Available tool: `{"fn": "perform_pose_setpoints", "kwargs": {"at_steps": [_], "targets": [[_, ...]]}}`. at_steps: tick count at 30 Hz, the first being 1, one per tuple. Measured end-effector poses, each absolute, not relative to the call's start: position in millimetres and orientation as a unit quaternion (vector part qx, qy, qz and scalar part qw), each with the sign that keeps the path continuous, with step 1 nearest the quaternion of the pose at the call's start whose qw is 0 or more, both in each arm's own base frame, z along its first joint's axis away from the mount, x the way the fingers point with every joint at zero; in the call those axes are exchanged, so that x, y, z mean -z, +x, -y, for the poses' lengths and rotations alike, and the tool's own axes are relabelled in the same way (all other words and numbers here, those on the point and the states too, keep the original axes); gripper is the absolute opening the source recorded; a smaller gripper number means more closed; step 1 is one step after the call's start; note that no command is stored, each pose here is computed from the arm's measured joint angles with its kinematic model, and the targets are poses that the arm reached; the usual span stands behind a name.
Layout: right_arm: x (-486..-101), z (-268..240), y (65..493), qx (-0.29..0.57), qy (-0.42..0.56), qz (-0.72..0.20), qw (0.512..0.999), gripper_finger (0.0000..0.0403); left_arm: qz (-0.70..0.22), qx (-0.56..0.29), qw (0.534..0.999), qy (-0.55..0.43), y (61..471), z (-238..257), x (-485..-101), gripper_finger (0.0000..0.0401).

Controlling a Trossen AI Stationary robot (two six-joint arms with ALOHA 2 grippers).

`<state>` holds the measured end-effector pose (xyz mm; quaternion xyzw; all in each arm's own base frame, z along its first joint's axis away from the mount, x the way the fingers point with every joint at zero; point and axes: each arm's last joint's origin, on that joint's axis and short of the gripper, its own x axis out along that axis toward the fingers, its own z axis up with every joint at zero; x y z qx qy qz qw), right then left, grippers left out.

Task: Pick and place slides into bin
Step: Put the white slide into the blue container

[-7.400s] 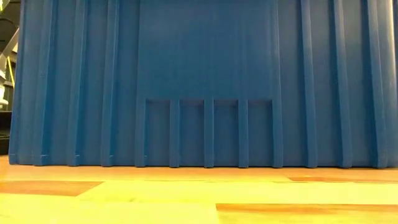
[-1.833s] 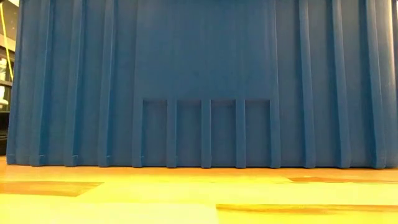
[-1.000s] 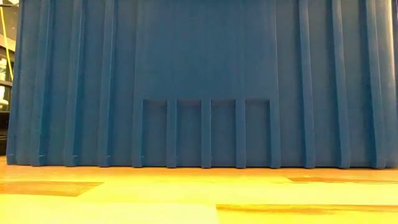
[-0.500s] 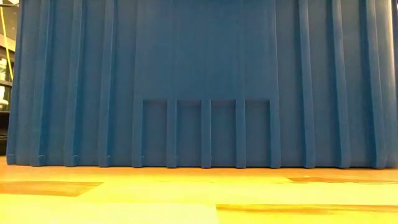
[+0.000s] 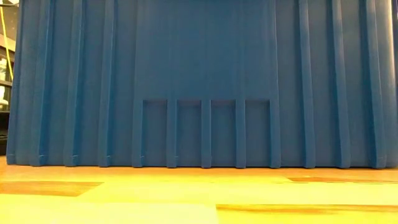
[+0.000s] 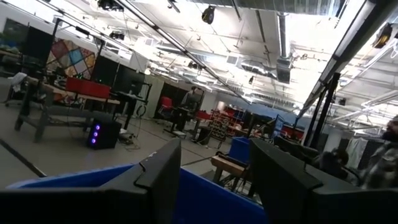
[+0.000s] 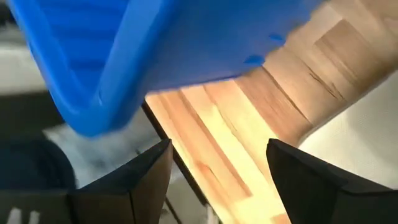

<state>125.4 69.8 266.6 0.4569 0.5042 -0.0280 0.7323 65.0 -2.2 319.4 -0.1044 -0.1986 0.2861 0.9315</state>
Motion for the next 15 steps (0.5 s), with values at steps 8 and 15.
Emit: {"fn": "perform_pose_setpoints", "kwargs": {"at_steps": [8, 15], "targets": [[-256, -71, 123, -0.001, 0.334, -0.552, 0.764, 0.0252, 0.201, -0.273, 0.935, -0.101, 65, 3, -320, 0.0179], [-241, -64, 114, 0.088, 0.252, -0.627, 0.732, 0.0252, 0.211, -0.244, 0.940, -0.106, 66, 4, -320, 0.0179]]}}
